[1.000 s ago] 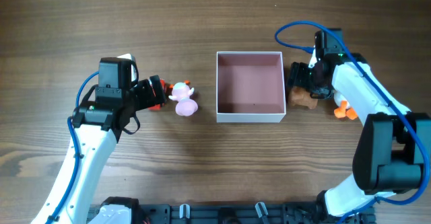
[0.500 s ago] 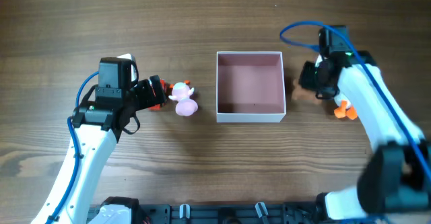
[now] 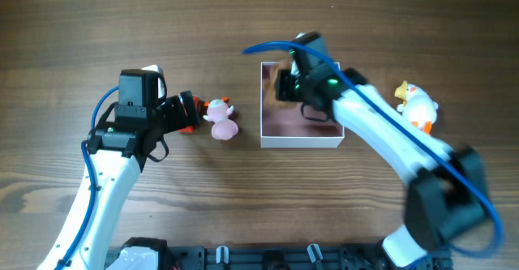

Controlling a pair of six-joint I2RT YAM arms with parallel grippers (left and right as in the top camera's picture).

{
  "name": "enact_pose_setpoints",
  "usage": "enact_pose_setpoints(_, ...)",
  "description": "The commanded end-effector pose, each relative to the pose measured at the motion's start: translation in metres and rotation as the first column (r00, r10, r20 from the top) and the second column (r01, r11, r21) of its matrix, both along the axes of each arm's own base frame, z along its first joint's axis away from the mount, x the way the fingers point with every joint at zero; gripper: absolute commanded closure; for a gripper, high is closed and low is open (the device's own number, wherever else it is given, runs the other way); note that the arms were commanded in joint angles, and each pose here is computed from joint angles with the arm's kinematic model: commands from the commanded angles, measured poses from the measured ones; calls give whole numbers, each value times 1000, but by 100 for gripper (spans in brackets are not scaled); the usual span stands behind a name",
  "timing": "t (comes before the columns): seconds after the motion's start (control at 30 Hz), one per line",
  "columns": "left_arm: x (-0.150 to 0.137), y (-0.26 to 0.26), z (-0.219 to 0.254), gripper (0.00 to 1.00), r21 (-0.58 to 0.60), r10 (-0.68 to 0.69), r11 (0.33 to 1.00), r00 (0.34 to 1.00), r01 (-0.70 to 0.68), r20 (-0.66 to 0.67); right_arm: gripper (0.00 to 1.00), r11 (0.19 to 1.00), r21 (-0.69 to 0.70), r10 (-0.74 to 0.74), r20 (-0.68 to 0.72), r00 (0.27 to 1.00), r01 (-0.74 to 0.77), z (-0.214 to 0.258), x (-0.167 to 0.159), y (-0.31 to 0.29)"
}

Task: Pack container
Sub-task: 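Carry the brown plush into the box and release it, then grasp the white duck plush with the right gripper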

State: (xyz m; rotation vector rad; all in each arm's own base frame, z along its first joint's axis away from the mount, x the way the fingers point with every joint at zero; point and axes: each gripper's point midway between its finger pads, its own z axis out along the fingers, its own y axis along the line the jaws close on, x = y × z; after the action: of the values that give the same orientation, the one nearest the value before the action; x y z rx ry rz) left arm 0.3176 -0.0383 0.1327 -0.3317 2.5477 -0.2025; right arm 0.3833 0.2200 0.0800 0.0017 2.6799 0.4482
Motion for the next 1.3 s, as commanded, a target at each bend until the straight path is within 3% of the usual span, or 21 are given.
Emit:
enact_pose_setpoints(0.0, 4, 4, 5, 0, 16, -1, 1000, 1000, 1, 15, 54, 1000, -3, 7, -40, 999, -7, -30, 2, 6)
enact_pose_setpoints(0.03, 5, 4, 5, 0, 16, -1, 1000, 1000, 1, 15, 41, 1000, -3, 27, -18, 999, -27, -29, 5, 8)
enact_pose_setpoints(0.1, 5, 4, 5, 0, 16, -1, 1000, 1000, 1, 15, 32, 998, -3, 57, 29, 998, -57, -22, 12, 11)
enact_pose_setpoints(0.43, 5, 4, 5, 0, 16, -1, 1000, 1000, 1, 15, 25, 998, 2, 60, 181, 982, -61, 40, 24, -6)
enact_pose_setpoints(0.63, 4, 4, 5, 0, 16, -1, 1000, 1000, 1, 15, 22, 988, -65, -119, 280, 953, 143, 120, 3, -88)
enact_pose_setpoints(0.77, 5, 4, 5, 0, 16, -1, 1000, 1000, 1, 15, 13, 884, -114, -405, 294, 866, 453, 150, -28, -183)
enact_pose_setpoints(0.83, 5, 4, 5, 0, 16, -1, 1000, 1000, 1, 15, 7, 767, -167, -571, 265, 777, 620, 147, -52, -241)
enact_pose_setpoints(1.03, 4, 4, 5, 0, 16, -1, 1000, 1000, 1, 15, 4, 548, -280, -786, 149, 599, 788, 89, -88, -336)
enact_pose_setpoints(1.27, 5, 4, 5, 0, 16, -1, 1000, 1000, 1, 15, 3, 633, -337, -739, 7, 674, 697, 6, -65, -347)
